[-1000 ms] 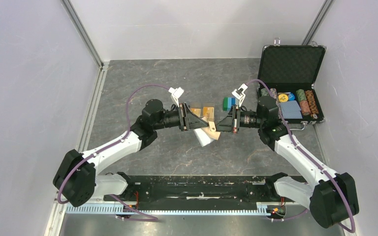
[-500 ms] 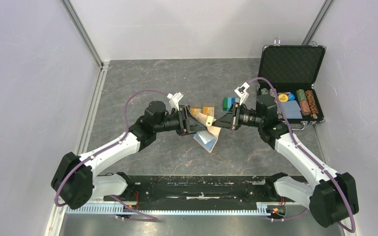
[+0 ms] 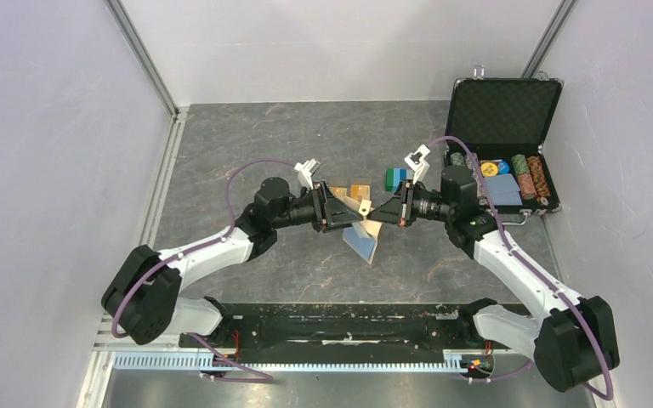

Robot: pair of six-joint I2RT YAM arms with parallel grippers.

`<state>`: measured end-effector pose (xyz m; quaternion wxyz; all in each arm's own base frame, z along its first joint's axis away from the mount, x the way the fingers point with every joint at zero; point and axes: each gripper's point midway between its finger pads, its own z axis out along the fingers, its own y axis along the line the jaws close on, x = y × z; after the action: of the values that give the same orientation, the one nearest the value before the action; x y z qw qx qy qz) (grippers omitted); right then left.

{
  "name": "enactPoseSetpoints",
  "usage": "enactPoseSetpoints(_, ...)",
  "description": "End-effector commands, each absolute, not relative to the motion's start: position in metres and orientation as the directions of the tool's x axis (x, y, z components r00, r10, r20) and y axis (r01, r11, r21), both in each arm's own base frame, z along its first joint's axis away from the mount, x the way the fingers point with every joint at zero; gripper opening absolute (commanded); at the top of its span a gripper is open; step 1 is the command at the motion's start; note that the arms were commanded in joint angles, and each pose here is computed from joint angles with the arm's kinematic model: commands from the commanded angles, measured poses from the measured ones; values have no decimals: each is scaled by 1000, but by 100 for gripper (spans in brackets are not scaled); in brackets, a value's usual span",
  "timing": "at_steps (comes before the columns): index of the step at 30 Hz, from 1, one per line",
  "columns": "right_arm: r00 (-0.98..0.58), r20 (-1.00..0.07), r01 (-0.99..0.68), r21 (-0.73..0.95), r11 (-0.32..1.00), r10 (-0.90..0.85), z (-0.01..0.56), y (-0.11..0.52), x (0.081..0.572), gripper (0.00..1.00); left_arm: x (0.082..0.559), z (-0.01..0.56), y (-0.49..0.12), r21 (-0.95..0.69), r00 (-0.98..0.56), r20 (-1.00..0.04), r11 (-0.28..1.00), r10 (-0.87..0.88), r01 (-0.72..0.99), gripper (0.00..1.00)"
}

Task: Put the credit cards into the card holder
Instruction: Turn over the card slot in the card holder.

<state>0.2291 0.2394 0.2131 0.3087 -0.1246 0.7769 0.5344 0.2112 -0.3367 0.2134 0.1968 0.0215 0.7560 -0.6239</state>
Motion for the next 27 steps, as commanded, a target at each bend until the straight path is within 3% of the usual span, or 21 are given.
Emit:
enactPoseSetpoints(1,-782,-608,-532,765,363,138,218,242,226,0,207,260,-343,-913,-885,-407,66,-227,403,58)
enactPoseSetpoints(5,-793,-593,-520,778,353,140,218,243,225,0,203,269,-344,-885,-862,-463,62,-207,461,56)
enactPoseSetpoints(9,-799,-581,-513,792,332,151,222,244,224,0,202,253,-347,-868,-857,-494,136,-146,477,55)
enactPoseSetpoints(11,-805,-572,-507,801,318,157,225,246,224,0,200,243,-349,-858,-855,-506,172,-112,485,48)
enactPoseSetpoints(15,-816,-554,-494,816,301,162,229,247,223,0,194,232,-352,-836,-842,-536,187,-69,517,20)
enactPoseSetpoints(20,-823,-543,-488,826,281,168,235,248,222,0,189,219,-354,-786,-806,-591,240,-19,570,13)
enactPoseSetpoints(24,-824,-541,-491,830,265,167,241,249,221,0,194,196,-348,-704,-774,-632,384,46,597,18)
enactPoseSetpoints(27,-824,-543,-496,829,257,162,244,250,219,0,211,183,-335,-644,-758,-652,515,18,566,41)
